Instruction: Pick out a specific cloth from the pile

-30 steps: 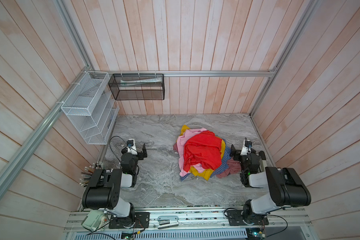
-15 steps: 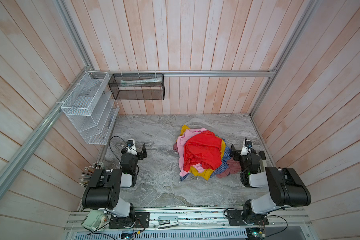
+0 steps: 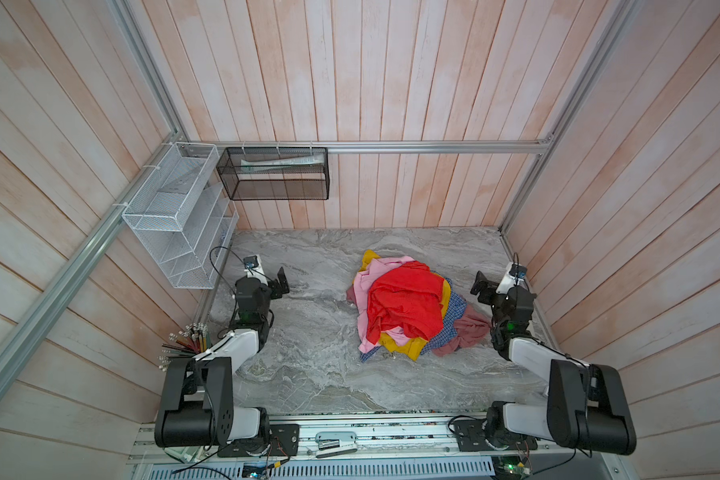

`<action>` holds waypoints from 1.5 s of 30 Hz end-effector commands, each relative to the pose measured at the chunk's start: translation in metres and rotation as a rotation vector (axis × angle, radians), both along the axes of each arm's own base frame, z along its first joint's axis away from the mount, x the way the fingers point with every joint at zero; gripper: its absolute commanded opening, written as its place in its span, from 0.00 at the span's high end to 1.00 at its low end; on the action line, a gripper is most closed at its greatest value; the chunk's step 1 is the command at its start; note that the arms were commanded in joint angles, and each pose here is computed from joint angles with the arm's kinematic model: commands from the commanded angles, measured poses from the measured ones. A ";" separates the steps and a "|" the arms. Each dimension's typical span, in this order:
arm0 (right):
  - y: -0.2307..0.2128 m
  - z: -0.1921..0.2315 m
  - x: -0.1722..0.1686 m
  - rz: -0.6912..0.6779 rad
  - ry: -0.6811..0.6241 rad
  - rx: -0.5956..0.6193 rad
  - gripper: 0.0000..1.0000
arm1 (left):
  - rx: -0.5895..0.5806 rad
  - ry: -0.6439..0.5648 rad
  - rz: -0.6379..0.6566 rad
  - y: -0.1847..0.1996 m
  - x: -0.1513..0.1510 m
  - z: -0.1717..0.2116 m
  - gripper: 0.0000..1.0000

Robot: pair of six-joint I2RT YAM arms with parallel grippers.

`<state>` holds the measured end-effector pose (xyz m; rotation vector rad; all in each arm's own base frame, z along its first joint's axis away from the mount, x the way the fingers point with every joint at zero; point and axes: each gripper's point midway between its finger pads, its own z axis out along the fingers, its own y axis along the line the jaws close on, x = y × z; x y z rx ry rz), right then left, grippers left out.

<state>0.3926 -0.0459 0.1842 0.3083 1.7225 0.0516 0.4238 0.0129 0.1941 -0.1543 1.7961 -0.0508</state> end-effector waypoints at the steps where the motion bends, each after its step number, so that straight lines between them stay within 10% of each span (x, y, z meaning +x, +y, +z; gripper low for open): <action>1: 0.020 -0.039 -0.023 0.060 0.187 0.198 0.03 | -0.117 0.214 -0.087 -0.026 -0.024 -0.030 0.00; 14: 0.075 -0.031 -0.088 0.182 0.249 0.555 0.15 | -0.164 0.274 -0.294 -0.115 -0.085 -0.044 0.00; 45: 0.189 -0.096 -0.197 0.436 0.652 0.629 0.47 | -0.122 0.284 -0.597 -0.228 -0.096 -0.032 0.00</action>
